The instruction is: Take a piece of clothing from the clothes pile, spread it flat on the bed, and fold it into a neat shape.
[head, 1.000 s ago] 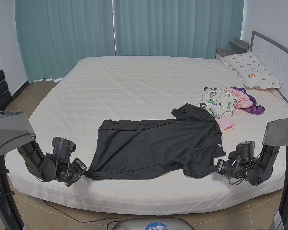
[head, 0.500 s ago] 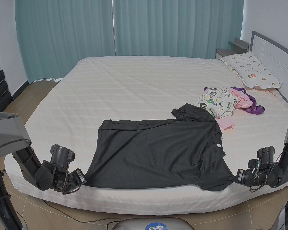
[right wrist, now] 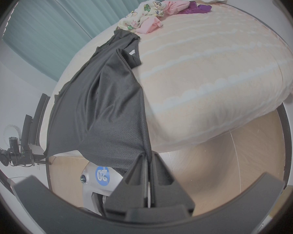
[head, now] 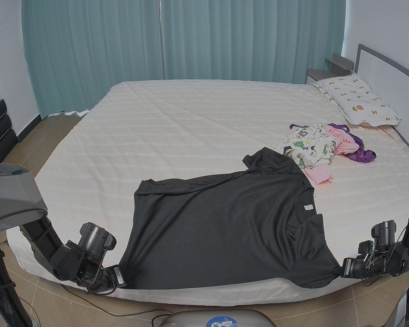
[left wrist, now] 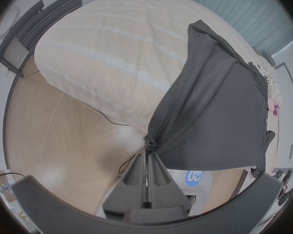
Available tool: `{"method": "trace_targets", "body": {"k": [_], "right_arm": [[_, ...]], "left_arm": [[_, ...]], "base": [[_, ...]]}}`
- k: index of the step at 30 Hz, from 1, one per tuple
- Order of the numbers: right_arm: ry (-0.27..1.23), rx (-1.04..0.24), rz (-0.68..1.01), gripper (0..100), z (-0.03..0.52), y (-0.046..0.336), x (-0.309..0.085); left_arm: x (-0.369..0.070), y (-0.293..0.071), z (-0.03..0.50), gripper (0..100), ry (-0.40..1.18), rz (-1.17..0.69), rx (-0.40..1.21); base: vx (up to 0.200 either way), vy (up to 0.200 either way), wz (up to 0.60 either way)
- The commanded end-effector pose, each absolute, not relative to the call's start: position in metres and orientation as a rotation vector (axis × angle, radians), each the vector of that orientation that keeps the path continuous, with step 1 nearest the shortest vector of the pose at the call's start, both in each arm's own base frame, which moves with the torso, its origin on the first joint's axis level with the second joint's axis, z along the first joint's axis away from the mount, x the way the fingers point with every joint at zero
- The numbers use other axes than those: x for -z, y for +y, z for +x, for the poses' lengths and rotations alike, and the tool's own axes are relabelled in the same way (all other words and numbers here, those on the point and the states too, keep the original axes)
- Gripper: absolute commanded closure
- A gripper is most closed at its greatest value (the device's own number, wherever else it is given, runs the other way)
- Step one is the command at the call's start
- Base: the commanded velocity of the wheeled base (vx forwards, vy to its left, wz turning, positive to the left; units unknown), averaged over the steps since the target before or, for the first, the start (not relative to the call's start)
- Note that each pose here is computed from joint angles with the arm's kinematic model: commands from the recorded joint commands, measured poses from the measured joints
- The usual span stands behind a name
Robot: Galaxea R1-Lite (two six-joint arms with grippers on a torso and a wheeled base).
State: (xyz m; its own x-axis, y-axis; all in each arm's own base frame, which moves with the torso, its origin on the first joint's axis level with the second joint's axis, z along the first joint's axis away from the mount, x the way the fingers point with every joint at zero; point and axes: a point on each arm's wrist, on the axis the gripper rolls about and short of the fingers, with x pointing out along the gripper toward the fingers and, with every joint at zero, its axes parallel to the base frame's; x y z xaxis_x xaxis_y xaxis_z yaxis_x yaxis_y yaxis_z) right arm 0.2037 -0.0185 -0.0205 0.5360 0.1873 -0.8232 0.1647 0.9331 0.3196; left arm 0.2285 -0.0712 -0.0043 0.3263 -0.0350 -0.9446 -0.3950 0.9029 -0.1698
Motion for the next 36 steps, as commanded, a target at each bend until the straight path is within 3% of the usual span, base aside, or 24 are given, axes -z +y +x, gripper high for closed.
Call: {"method": "trace_targets", "body": {"k": [1,2,3,4,9,13,16,20,28,29,36], "right_arm": [[1.051,-0.009,0.386,100,0.202,-0.018,0.028],[1.053,-0.009,0.386,100,0.203,-0.018,0.029],[1.051,-0.009,0.386,0,0.203,-0.018,0.030],[1.044,-0.010,0.389,0,0.206,-0.018,0.031],[0.998,-0.019,0.394,0,0.209,-0.018,0.024],[0.878,-0.011,0.423,0,0.221,-0.021,0.011],[0.811,0.010,0.514,0,0.239,-0.020,0.005],[0.787,0.025,0.593,0,0.263,-0.018,0.013],[0.786,0.013,0.600,0,0.295,-0.015,0.037],[0.786,0.012,0.598,100,0.298,-0.015,0.040],[0.801,-0.013,0.579,100,0.307,-0.007,0.051]], "left_arm": [[0.006,-0.072,0.229,100,1.229,-0.403,-0.243],[0.005,-0.073,0.230,100,1.224,-0.409,-0.242],[0.005,-0.073,0.230,100,1.221,-0.415,-0.237],[0.004,-0.074,0.232,0,1.213,-0.426,-0.230],[0.002,-0.075,0.235,0,1.186,-0.438,-0.221],[-0.006,-0.071,0.241,0,1.141,-0.468,-0.221],[-0.015,-0.069,0.252,0,1.051,-0.543,-0.224],[-0.020,-0.069,0.264,0,0.947,-0.666,-0.238],[-0.022,-0.058,0.277,0,0.892,-0.723,-0.263],[-0.020,-0.058,0.278,0,0.896,-0.722,-0.267],[-0.012,-0.058,0.280,0,0.915,-0.714,-0.280]], "base": [[0.000,0.000,0.00],[0.000,0.000,0.00],[0.000,0.000,0.00],[0.000,0.000,0.00],[0.000,0.000,0.00],[0.000,0.000,0.00],[0.000,0.000,0.00],[0.000,0.000,0.00],[0.000,0.000,0.00],[0.000,0.000,0.00],[0.000,0.000,0.00]]}}
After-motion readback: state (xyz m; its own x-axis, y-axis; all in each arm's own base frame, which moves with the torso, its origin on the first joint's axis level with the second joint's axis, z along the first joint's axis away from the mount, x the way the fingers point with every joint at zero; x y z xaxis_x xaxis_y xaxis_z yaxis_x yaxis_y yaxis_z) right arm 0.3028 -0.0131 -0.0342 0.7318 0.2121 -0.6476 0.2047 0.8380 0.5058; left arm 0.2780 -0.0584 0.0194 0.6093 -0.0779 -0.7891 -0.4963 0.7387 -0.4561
